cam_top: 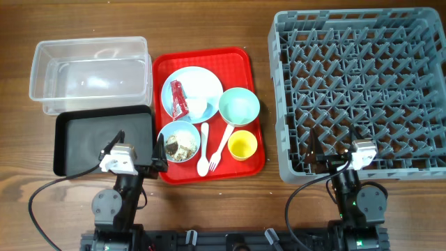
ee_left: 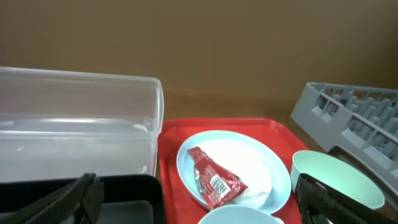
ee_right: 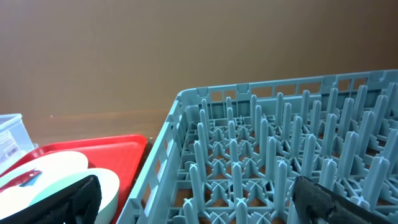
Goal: Sort waste into correct bins and load items into the dishwasher rack
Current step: 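Move the left gripper toward the red ketchup packet on the blue plate, then grasp the ketchup packet and napkin with the left gripper, drop into clear bin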
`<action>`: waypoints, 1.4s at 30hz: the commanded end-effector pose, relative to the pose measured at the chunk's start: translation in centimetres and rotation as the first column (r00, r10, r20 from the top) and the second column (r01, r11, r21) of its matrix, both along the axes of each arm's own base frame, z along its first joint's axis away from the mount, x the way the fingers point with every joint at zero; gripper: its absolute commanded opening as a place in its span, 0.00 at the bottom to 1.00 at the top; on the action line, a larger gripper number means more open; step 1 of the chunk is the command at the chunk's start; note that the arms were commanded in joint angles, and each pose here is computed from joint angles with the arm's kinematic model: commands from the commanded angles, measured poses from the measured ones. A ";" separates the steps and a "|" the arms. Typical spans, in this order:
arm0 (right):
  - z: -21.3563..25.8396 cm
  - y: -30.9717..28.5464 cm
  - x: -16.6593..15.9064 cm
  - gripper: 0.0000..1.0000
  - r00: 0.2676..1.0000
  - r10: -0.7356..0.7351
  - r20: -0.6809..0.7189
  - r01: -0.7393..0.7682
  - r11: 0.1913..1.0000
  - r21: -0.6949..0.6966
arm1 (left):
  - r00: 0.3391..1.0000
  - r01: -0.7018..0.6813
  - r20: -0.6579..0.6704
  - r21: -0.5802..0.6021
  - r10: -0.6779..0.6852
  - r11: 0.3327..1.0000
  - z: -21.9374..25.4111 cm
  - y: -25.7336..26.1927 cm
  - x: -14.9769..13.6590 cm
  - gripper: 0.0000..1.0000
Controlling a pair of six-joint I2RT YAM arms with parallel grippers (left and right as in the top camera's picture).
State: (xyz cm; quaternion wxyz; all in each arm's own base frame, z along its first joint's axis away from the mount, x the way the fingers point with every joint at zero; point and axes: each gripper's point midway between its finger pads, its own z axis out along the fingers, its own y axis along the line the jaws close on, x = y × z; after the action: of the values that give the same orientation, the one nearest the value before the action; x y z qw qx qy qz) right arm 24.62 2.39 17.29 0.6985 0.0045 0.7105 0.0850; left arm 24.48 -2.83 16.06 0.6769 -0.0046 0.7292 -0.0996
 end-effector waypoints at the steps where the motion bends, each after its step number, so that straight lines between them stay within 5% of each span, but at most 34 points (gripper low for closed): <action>1: 0.1 0.0 0.0 1.00 1.000 0.001 0.004 -0.001 1.000 0.007 | 1.000 0.009 -0.002 0.018 -0.009 1.000 -0.2 -0.1 0.0 1.00; 7: 1.9 0.0 -0.1 1.00 1.000 0.001 0.010 -0.002 0.996 0.094 | 0.998 -0.015 -0.056 -0.091 0.010 0.996 -0.6 0.1 0.1 1.00; 17: 4.2 -0.1 2.6 1.00 0.963 -0.014 -0.271 0.016 1.000 0.003 | 0.903 -0.060 -0.429 -0.072 0.023 0.996 0.8 0.0 3.7 1.00; 21: 3.4 -0.1 4.0 1.00 0.879 -0.020 -0.476 0.005 0.999 -0.032 | 0.775 -0.060 -0.632 -0.052 0.013 0.997 0.1 -0.4 6.5 1.00; 25: 2.4 0.1 4.6 1.00 0.814 -0.017 -0.580 0.004 1.000 -0.024 | 0.617 -0.062 -0.787 -0.036 0.009 0.997 -1.7 -0.6 6.3 1.00; 27: 2.2 0.6 4.6 1.00 0.803 0.014 -0.595 -0.026 1.000 -0.011 | 0.579 -0.044 -0.812 -0.120 -0.072 0.992 -2.2 -2.0 6.0 1.00; 36: 2.2 0.6 4.6 1.00 0.803 0.015 -0.595 -0.026 1.000 -0.010 | 0.761 -0.032 -0.642 -0.188 -0.099 0.982 0.7 -3.5 12.4 1.00; 42: 2.1 0.6 4.6 1.00 0.801 0.014 -0.598 -0.025 1.000 -0.010 | 0.732 0.025 -0.671 -0.153 -0.122 0.988 -4.3 -6.9 15.4 0.98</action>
State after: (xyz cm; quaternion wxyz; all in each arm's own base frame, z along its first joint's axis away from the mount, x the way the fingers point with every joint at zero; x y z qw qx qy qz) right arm 28.85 2.82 18.23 0.4276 0.0247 0.9005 0.0752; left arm 39.03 -8.39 14.23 0.3784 -0.0626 0.9065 -0.1763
